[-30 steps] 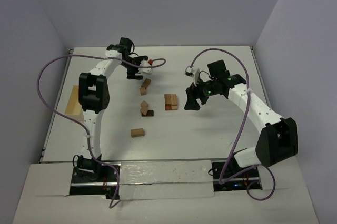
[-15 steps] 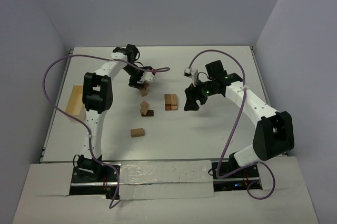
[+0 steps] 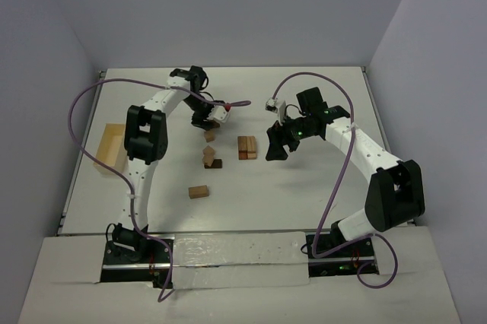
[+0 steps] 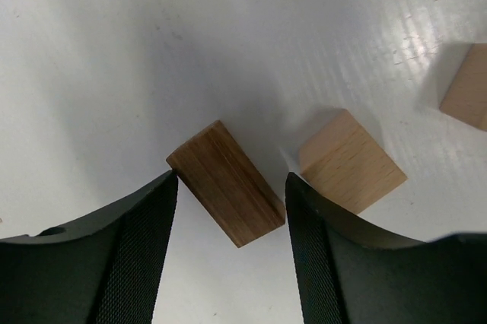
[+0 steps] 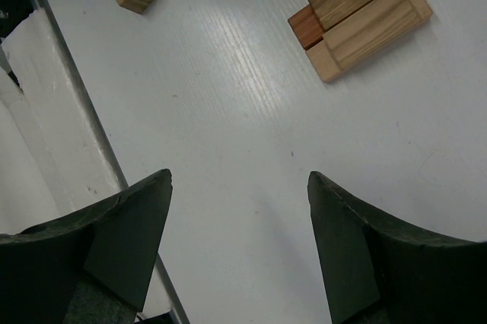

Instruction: Build the wood block tower

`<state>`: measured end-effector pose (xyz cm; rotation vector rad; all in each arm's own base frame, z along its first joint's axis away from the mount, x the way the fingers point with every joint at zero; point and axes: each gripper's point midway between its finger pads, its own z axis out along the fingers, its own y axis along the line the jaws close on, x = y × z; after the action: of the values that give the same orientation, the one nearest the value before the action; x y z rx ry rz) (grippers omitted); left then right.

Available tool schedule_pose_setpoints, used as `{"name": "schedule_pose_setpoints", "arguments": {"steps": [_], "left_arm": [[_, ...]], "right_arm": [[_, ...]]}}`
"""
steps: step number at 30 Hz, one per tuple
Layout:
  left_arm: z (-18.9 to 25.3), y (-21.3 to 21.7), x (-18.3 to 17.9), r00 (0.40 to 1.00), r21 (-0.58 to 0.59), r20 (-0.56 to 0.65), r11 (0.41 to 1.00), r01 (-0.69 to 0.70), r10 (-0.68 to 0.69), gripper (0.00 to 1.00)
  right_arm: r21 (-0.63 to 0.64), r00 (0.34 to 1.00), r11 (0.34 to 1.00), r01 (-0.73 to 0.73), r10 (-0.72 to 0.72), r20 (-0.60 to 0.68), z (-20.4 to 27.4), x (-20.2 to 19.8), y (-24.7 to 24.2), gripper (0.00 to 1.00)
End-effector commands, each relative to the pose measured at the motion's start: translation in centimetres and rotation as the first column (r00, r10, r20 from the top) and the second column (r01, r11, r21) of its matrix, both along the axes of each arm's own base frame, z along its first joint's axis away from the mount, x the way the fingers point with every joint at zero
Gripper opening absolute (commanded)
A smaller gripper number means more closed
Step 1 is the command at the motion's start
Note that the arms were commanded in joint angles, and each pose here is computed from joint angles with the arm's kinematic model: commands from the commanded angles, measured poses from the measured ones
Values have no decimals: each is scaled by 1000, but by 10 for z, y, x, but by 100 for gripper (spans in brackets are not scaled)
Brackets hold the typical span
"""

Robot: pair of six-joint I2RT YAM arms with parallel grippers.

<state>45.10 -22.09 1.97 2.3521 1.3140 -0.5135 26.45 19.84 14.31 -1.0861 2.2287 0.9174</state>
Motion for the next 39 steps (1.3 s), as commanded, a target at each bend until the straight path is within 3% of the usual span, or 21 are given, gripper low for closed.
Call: {"name": "schedule_pose_setpoints", "arguments": {"steps": [1, 6, 13, 17, 24, 27, 32, 35, 39], "left_arm": [[-20, 5, -29, 996, 54, -66, 997, 63, -60, 57], [-20, 14, -48, 994, 99, -113, 995, 20, -9, 40], [-1, 35, -71, 963, 72, -155, 974, -213, 222, 25], [20, 58, -92, 957, 33, -162, 970, -239, 241, 23], [23, 88, -149, 997, 55, -76, 998, -4, 8, 23], [7, 98, -181, 985, 132, -110, 980, 149, -135, 24], [0, 100, -179, 937, 162, -19, 924, 346, -348, 28], [-2, 95, -174, 909, 173, -2, 895, 412, -418, 33], [-4, 91, -163, 870, 201, 37, 856, 476, -492, 56]], "right_arm": [[29, 999, 1000, -10, 8, 39, 13, 8, 3, 79], [37, 999, 999, -11, 9, 45, 17, 8, 4, 79], [54, 998, 998, -17, 14, 54, 22, 3, 5, 79], [77, 998, 997, -22, 17, 58, 27, 2, 8, 79], [100, 999, 995, -27, 22, 48, 28, 3, 13, 79], [112, 999, 993, -30, 27, 35, 27, 6, 17, 79], [110, 999, 994, -25, 21, 33, 28, 7, 18, 79], [106, 999, 994, -22, 19, 29, 26, 5, 17, 79], [98, 999, 995, -22, 20, 26, 23, 4, 15, 79]]}}
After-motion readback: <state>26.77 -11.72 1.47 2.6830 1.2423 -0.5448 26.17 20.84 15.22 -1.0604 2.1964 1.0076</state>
